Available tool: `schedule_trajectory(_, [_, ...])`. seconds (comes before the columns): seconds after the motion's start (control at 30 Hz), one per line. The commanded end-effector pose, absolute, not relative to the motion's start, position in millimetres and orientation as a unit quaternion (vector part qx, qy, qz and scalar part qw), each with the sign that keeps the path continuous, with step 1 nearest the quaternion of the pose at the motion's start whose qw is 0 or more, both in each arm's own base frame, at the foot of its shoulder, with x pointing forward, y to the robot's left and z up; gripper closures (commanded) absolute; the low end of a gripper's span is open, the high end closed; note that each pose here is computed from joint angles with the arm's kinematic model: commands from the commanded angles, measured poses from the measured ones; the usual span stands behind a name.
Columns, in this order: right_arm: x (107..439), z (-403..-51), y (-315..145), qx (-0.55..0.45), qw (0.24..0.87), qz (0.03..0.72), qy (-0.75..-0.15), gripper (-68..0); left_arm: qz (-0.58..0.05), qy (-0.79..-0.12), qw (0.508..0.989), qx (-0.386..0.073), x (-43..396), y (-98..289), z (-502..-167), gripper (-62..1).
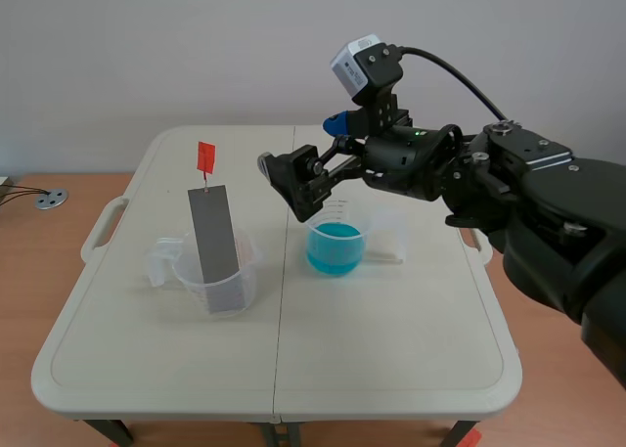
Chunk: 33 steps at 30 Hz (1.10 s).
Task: Hold the metal plate by the orange handle, dip it into the blue solution, take it out and point at it, then put the plate back in the beaker on the left.
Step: 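Return to the home posture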
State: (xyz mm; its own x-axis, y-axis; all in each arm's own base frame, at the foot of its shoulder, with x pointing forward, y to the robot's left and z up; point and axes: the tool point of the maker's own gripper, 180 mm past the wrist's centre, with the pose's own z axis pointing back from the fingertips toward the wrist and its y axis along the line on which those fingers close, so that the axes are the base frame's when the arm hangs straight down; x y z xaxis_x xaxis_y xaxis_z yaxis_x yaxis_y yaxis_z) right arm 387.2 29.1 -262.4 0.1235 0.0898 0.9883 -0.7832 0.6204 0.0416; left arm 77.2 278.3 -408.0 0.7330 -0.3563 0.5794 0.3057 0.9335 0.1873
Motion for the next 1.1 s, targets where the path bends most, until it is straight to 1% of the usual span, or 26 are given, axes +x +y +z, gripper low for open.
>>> schedule_trajectory(0.0, [392.0,-235.9,27.1,0.302,0.664,0.315,-0.608,-66.5,-0.197,-0.362,0.911,0.036,106.8,270.4,-390.4,-62.3])
schedule_trajectory(0.13, [386.0,-226.1,10.6,0.291,0.657,0.308,-0.623,-66.5,-0.225,-0.425,0.876,0.036,155.8,255.5,-359.1,-62.3])
schedule_trajectory(0.23, [374.6,-222.1,0.9,0.285,0.654,0.305,-0.630,-66.3,-0.244,-0.476,0.844,0.037,190.7,242.2,-330.3,-62.3])
schedule_trajectory(0.33, [360.9,-221.0,-6.2,0.279,0.656,0.308,-0.631,-66.3,-0.265,-0.522,0.811,0.027,219.8,222.7,-301.1,-62.3])
schedule_trajectory(0.43, [346.2,-220.4,-14.0,0.272,0.658,0.311,-0.630,-66.3,-0.284,-0.557,0.780,0.005,239.6,196.4,-278.6,-62.3])
schedule_trajectory(0.5, [337.3,-219.6,-19.5,0.267,0.659,0.312,-0.630,-66.3,-0.292,-0.576,0.763,-0.019,248.4,176.6,-266.9,-62.3])
schedule_trajectory(0.63, [322.4,-217.8,-32.0,0.255,0.663,0.311,-0.631,-66.3,-0.312,-0.598,0.736,-0.057,257.4,140.2,-254.3,-62.3])
schedule_trajectory(0.83, [305.7,-223.0,-48.5,0.240,0.678,0.303,-0.625,-66.3,-0.335,-0.608,0.712,-0.109,259.9,97.1,-250.5,-62.3])
schedule_trajectory(0.93, [298.1,-228.3,-56.0,0.234,0.687,0.299,-0.619,-66.3,-0.347,-0.608,0.703,-0.126,259.4,82.3,-249.2,-62.3])
schedule_trajectory(1.07, [287.7,-235.5,-63.1,0.230,0.699,0.294,-0.610,-66.3,-0.361,-0.610,0.692,-0.136,260.6,72.1,-246.1,-62.3])
